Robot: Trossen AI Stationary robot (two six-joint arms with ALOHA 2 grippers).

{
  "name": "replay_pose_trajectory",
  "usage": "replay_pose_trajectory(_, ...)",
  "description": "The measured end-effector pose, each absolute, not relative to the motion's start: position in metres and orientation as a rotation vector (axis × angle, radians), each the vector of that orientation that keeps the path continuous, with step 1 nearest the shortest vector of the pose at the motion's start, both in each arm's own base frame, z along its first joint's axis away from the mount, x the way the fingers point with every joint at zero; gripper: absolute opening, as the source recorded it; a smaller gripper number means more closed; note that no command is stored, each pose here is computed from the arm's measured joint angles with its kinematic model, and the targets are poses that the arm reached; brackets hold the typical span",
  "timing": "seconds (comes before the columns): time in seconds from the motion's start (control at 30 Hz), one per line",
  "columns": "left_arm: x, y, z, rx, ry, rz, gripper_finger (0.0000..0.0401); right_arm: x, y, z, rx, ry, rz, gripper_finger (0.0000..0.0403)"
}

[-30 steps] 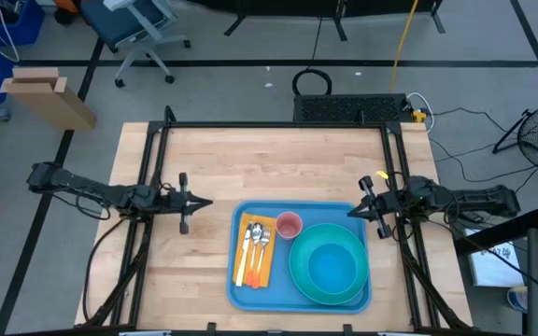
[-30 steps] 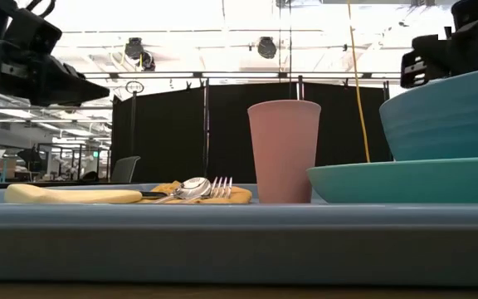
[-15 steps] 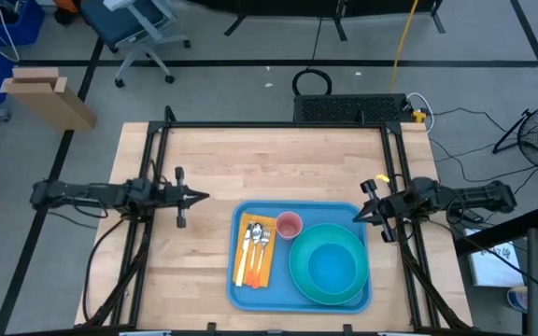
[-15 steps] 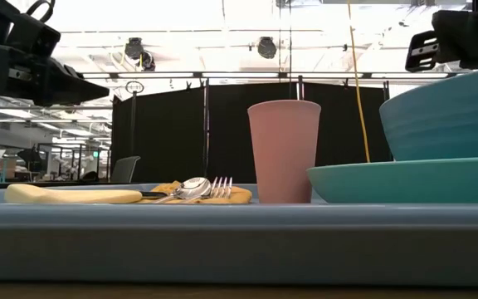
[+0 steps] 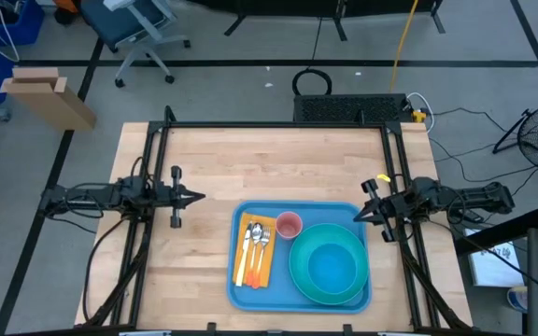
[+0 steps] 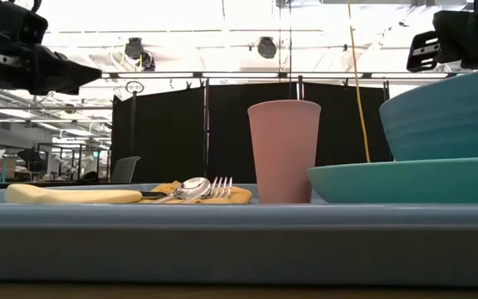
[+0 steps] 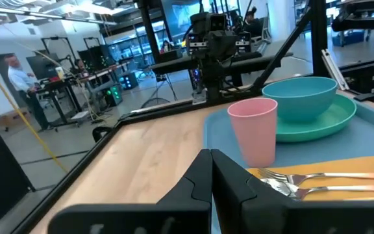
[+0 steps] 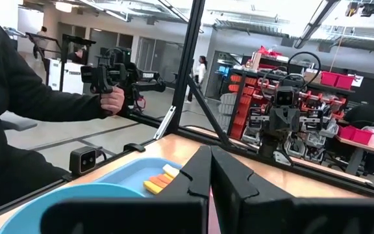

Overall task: Set up tray
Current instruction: Return to Home Position

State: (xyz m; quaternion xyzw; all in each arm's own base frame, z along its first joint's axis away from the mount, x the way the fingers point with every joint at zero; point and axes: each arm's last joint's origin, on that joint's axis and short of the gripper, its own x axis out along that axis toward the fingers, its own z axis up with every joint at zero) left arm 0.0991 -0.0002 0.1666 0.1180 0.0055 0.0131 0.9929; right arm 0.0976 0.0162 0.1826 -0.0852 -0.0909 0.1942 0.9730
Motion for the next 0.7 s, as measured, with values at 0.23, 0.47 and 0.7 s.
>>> replay_pose_trajectory(0.23, 0.0991, -0.0001, 0.1665, 0.228, 0.012, 0.029, 0.0, 0.0976, 0.0162, 0.1827, -0.17, -0.184, 0.391, 0.0)
replay_pose_trajectory(0.47, 0.0997, 0.0001, 0.1656, 0.196, 0.023, 0.036, 0.001, 0.0971, 0.0162, 0.1857, -0.174, -0.216, 0.389, 0.0)
replay_pose_trajectory(0.7, 0.0998, 0.0001, 0.1658, 0.144, 0.018, 0.037, 0.0013, 0.0968, 0.0161, 0.1869, -0.175, -0.228, 0.388, 0.0)
